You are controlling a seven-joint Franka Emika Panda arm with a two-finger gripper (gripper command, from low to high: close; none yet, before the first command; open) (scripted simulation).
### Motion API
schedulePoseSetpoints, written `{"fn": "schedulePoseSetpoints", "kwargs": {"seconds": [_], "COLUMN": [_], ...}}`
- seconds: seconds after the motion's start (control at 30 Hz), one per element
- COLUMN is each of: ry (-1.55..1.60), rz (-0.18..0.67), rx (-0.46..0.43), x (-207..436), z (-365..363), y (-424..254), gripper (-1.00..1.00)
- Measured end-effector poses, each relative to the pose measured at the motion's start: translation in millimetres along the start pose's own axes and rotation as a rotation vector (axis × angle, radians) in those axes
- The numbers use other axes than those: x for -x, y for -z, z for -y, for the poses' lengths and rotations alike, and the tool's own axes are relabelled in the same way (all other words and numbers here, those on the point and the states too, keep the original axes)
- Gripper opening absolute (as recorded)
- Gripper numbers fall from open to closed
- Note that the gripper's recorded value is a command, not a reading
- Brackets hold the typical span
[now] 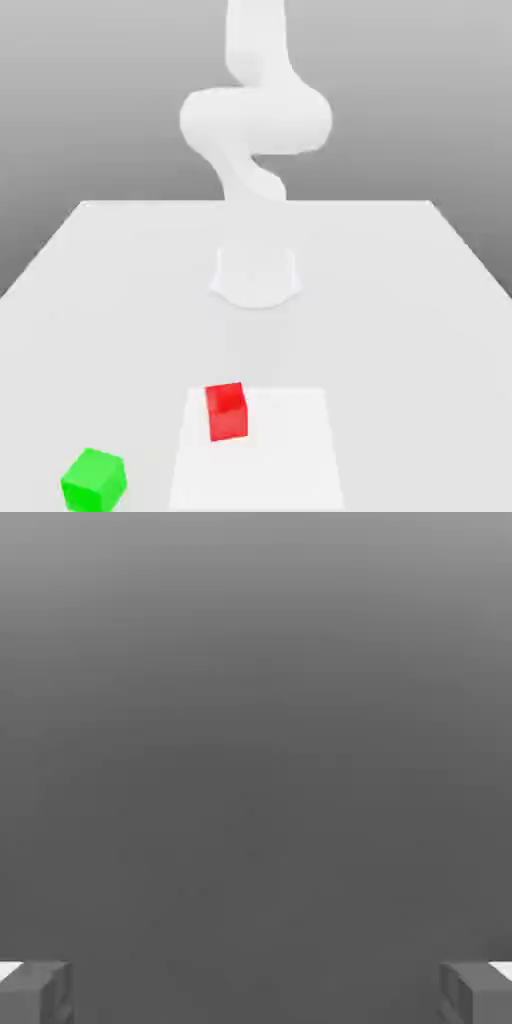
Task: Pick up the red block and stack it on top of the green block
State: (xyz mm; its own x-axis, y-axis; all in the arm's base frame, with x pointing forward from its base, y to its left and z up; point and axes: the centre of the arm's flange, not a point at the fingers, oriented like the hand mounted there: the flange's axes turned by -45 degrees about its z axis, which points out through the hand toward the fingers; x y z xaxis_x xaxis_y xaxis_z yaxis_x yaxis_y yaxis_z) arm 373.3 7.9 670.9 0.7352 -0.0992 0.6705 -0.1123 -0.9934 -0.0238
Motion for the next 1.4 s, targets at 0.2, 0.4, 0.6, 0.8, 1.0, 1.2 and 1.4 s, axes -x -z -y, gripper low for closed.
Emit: {"fn": "schedulePoseSetpoints", "kwargs": {"seconds": [0.2, 0.4, 0.6, 0.8, 1.0, 1.2, 1.4], "ry": [-0.219, -0.454, -0.706, -0.973, -1.175, -1.196, -1.195], "rz": [0.149, 0.287, 0.417, 0.536, 0.613, 0.606, 0.609], "rx": [0.139, 0.257, 0.355, 0.433, 0.472, 0.467, 0.468], "x": [36, 94, 170, 249, 302, 309, 327], "z": [1, -19, -43, -57, -57, -58, -58], "y": [-116, -215, -287, -330, -348, -363, -382], "gripper": [0.00, 0.00, 0.00, 0.00, 0.00, 0.00, 0.00]}}
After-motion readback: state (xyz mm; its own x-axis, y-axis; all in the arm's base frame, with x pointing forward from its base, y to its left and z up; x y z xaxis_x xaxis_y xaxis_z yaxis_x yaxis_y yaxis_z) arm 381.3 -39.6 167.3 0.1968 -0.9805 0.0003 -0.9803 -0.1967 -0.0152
